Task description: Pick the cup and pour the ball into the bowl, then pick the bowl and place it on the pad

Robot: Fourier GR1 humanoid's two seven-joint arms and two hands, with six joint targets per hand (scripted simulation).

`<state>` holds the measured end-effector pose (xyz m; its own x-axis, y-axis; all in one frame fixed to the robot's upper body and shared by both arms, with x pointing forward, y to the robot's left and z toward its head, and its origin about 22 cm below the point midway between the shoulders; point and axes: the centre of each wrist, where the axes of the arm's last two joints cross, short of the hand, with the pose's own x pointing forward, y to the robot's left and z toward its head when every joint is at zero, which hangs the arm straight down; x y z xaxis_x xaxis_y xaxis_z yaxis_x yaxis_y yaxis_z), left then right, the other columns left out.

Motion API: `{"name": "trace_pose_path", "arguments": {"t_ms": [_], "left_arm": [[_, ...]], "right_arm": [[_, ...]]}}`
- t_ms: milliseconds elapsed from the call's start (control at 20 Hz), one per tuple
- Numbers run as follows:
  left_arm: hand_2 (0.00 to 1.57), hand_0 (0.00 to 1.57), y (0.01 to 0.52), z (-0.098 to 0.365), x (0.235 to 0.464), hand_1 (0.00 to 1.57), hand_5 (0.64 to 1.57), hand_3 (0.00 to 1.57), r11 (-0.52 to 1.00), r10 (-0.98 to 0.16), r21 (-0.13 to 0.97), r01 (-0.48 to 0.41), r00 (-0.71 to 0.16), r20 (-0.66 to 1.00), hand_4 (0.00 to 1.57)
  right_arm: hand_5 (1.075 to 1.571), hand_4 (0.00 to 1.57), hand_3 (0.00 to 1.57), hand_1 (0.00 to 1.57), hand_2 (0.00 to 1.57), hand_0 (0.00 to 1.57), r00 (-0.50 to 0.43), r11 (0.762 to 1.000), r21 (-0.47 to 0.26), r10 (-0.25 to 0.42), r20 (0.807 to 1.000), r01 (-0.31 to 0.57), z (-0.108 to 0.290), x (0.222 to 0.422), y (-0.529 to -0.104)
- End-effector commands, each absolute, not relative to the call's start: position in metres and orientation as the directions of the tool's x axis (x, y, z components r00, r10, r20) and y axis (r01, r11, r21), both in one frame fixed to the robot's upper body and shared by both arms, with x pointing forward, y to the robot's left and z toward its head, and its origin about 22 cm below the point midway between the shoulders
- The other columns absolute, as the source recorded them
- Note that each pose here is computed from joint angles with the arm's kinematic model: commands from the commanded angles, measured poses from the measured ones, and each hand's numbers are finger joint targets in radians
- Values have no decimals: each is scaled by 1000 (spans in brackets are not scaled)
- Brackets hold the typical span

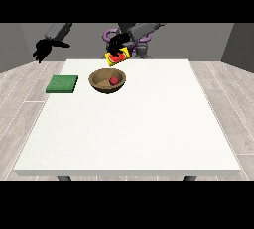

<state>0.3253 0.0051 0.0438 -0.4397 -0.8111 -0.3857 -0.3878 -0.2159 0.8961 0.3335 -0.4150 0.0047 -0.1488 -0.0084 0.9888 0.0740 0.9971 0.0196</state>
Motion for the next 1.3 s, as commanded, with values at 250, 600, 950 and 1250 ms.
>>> {"name": "trace_pose_path", "arguments": {"t_ms": [250, 600, 950, 1250], "left_arm": [[1571, 1546, -15, 94, 335, 1546, 1457, 1571, -407, -647, 732, -546, -393, -653, 1197], [1571, 1506, -15, 86, 329, 1506, 1459, 1571, -413, -643, 722, -555, -384, -663, 1207], [1571, 364, 44, 128, 353, 364, 1555, 1571, 85, -900, 887, -454, -418, -127, 993], [1571, 859, 100, 129, 372, 859, 1555, 1555, 416, -869, 848, -329, -419, 264, 925]], "right_arm": [[1515, 0, 191, 0, 0, 0, -135, 995, 33, -19, 991, 99, -22, 315, -418], [1546, 205, 0, 0, 0, 0, -133, 994, 58, -46, 990, 90, -11, 315, -431], [1558, 474, 0, 0, 0, 0, -52, 981, 96, -88, 995, 166, -20, 325, -410], [1556, 411, 0, 0, 0, 0, -138, 976, 120, -95, 986, 184, 1, 345, -398]]}}
